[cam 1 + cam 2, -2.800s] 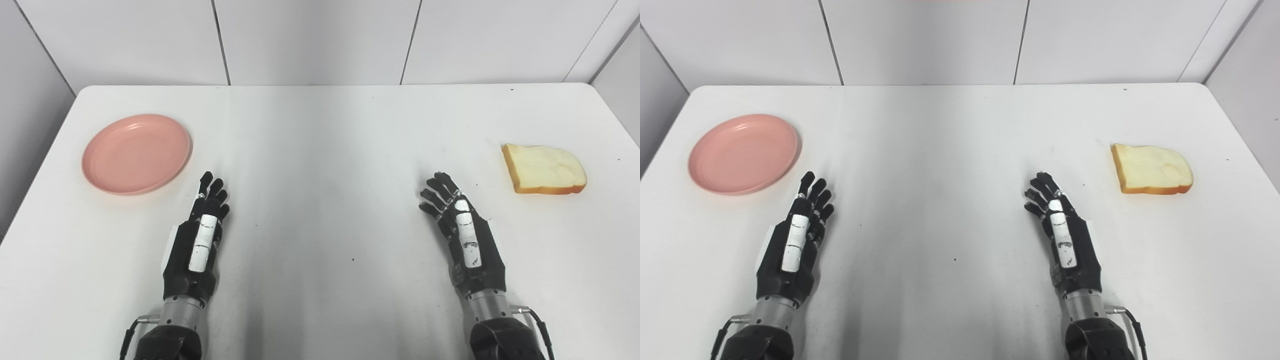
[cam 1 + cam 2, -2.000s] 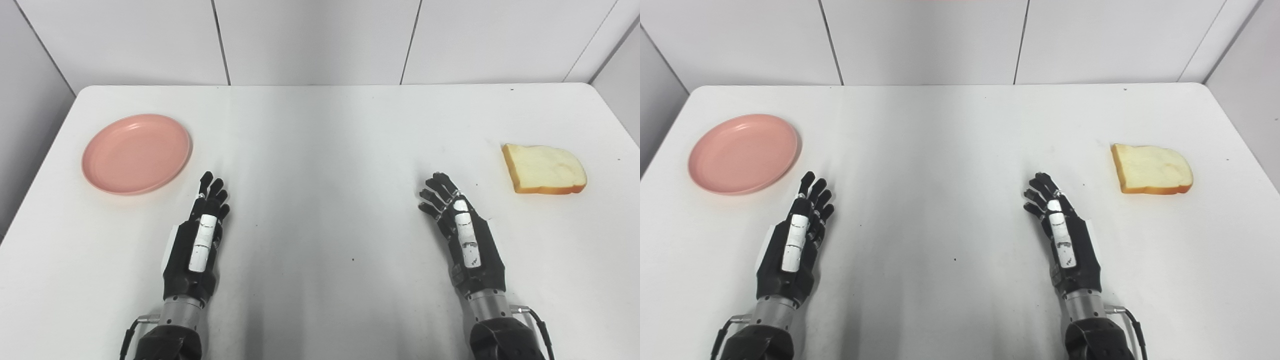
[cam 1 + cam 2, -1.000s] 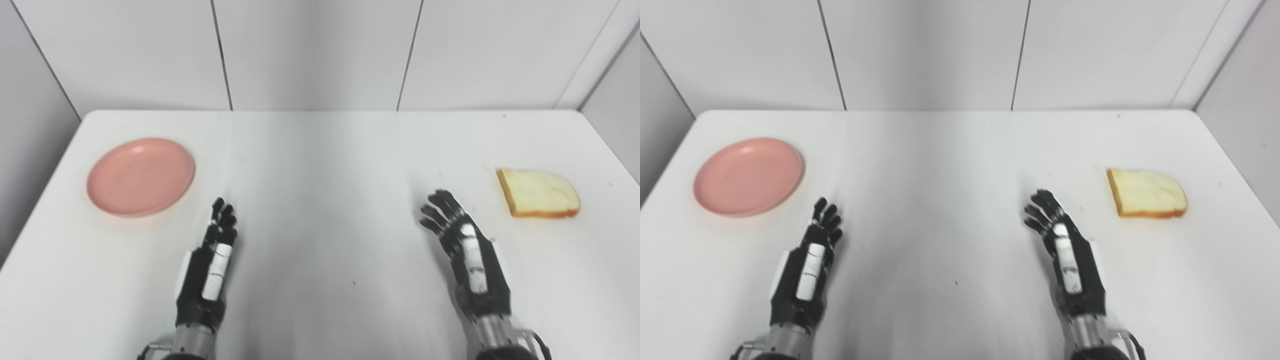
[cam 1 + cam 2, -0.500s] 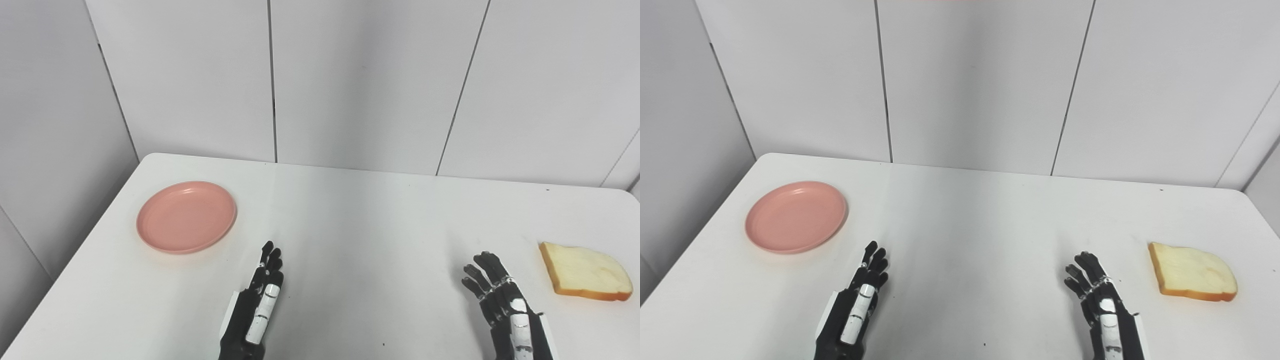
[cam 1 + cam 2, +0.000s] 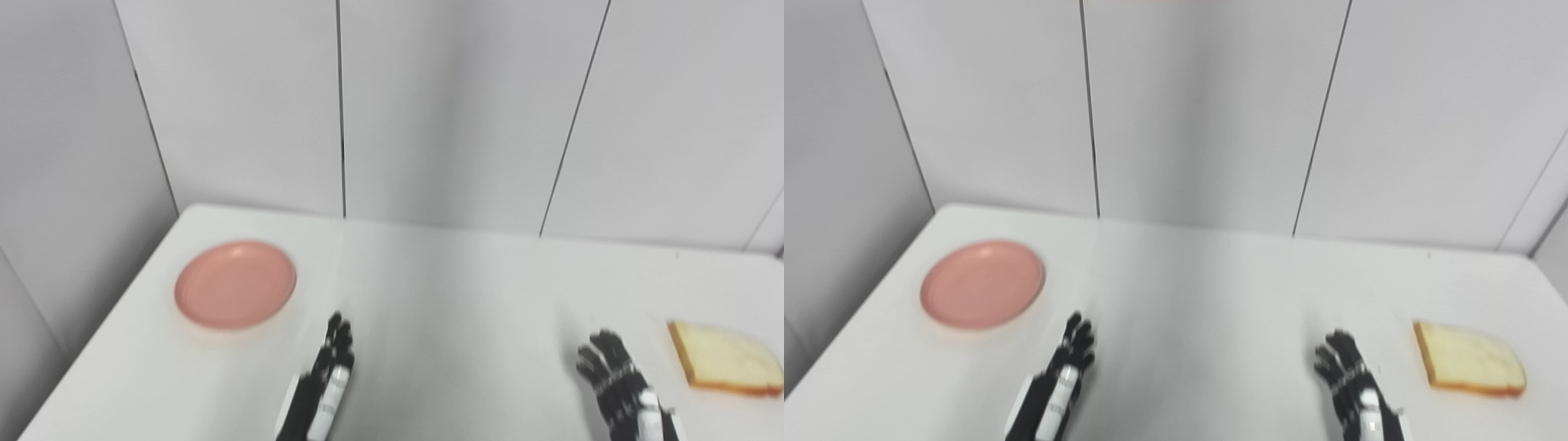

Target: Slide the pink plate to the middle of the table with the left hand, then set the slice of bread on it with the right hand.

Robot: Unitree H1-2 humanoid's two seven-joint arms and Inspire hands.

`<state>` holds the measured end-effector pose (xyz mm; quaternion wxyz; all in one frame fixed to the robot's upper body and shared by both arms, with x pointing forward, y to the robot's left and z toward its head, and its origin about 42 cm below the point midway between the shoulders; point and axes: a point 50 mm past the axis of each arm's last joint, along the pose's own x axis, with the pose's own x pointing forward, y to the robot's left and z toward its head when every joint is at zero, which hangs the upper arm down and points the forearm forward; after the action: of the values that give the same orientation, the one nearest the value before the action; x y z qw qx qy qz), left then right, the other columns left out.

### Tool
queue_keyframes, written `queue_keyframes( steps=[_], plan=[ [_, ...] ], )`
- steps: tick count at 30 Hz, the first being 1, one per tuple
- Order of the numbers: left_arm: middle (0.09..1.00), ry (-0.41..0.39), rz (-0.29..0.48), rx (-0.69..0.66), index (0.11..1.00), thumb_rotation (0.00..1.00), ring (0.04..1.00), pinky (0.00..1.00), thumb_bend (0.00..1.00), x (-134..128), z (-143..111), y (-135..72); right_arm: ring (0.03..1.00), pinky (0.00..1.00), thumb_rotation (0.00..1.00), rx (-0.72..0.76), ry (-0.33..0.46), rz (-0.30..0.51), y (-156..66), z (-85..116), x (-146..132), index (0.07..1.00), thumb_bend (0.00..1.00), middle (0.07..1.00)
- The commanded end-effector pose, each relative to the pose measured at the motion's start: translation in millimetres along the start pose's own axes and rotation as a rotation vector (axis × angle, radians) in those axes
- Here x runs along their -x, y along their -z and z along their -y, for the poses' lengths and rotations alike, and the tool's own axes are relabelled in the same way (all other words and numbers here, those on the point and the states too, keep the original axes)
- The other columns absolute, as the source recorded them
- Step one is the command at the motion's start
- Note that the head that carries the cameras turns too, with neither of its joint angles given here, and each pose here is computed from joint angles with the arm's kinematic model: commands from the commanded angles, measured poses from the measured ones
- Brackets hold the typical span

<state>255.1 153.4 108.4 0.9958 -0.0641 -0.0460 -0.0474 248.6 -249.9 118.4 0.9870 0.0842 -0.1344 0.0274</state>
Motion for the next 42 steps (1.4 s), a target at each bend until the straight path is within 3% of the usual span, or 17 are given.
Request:
queue_keyframes(
  steps=[1, 4, 9, 12, 16, 19, 22, 26, 30, 35, 38, 42],
  plan=[
    [0.988, -0.053, 0.141, 0.037, 1.0, 0.82, 0.994, 1.0, 0.81, -16, -8, -24, 0.865, 0.87, 0.92, 0.042, 0.06, -0.193, 56, 35, 26, 0.868, 0.76, 0.892],
    [0.968, -0.081, 0.246, 0.011, 1.0, 0.84, 0.961, 0.95, 0.9, -33, -21, -51, 0.857, 0.86, 0.9, 0.033, 0.063, -0.194, 58, 34, 25, 0.853, 0.76, 0.886],
    [0.968, -0.12, 0.398, -0.061, 1.0, 0.86, 0.96, 0.95, 0.88, -73, -59, -85, 0.861, 0.86, 0.9, 0.035, 0.059, -0.192, 62, 31, 26, 0.859, 0.76, 0.889],
    [0.956, -0.138, 0.452, -0.056, 0.956, 0.85, 0.95, 0.93, 0.94, -94, -77, -110, 0.853, 0.85, 0.89, 0.031, 0.067, -0.183, 63, 29, 26, 0.848, 0.76, 0.878],
    [0.959, -0.141, 0.5, -0.076, 0.954, 0.86, 0.969, 0.96, 0.93, -109, -93, -137, 0.847, 0.85, 0.89, 0.03, 0.07, -0.175, 63, 28, 27, 0.847, 0.74, 0.868],
    [0.948, -0.179, 0.532, -0.128, 0.955, 0.87, 0.948, 0.92, 0.95, -120, -114, -154, 0.844, 0.85, 0.89, 0.029, 0.072, -0.174, 62, 28, 27, 0.845, 0.75, 0.863],
    [0.936, -0.228, 0.54, -0.175, 0.942, 0.85, 0.922, 0.9, 0.99, -130, -136, -168, 0.843, 0.85, 0.89, 0.03, 0.074, -0.172, 62, 27, 28, 0.839, 0.75, 0.861],
    [0.957, -0.283, 0.527, -0.23, 0.95, 0.88, 0.936, 0.91, 0.97, -146, -169, -183, 0.847, 0.85, 0.89, 0.029, 0.075, -0.173, 61, 27, 29, 0.841, 0.75, 0.866],
    [0.951, -0.303, 0.496, -0.295, 0.93, 0.87, 0.954, 0.93, 0.91, -161, -201, -185, 0.842, 0.84, 0.89, 0.027, 0.079, -0.174, 61, 27, 29, 0.836, 0.75, 0.866],
    [0.931, -0.302, 0.465, -0.44, 0.912, 0.86, 0.92, 0.88, 0.9, -176, -238, -185, 0.835, 0.84, 0.9, 0.035, 0.078, -0.172, 61, 27, 30, 0.832, 0.74, 0.858],
    [0.929, -0.304, 0.434, -0.435, 0.91, 0.84, 0.924, 0.91, 0.87, -185, -262, -180, 0.833, 0.84, 0.89, 0.03, 0.079, -0.172, 61, 27, 30, 0.826, 0.76, 0.855],
    [0.938, -0.361, 0.38, -0.32, 0.926, 0.84, 0.926, 0.88, 0.94, -192, -288, -169, 0.834, 0.84, 0.89, 0.032, 0.074, -0.172, 61, 27, 31, 0.828, 0.76, 0.856]
  ],
)
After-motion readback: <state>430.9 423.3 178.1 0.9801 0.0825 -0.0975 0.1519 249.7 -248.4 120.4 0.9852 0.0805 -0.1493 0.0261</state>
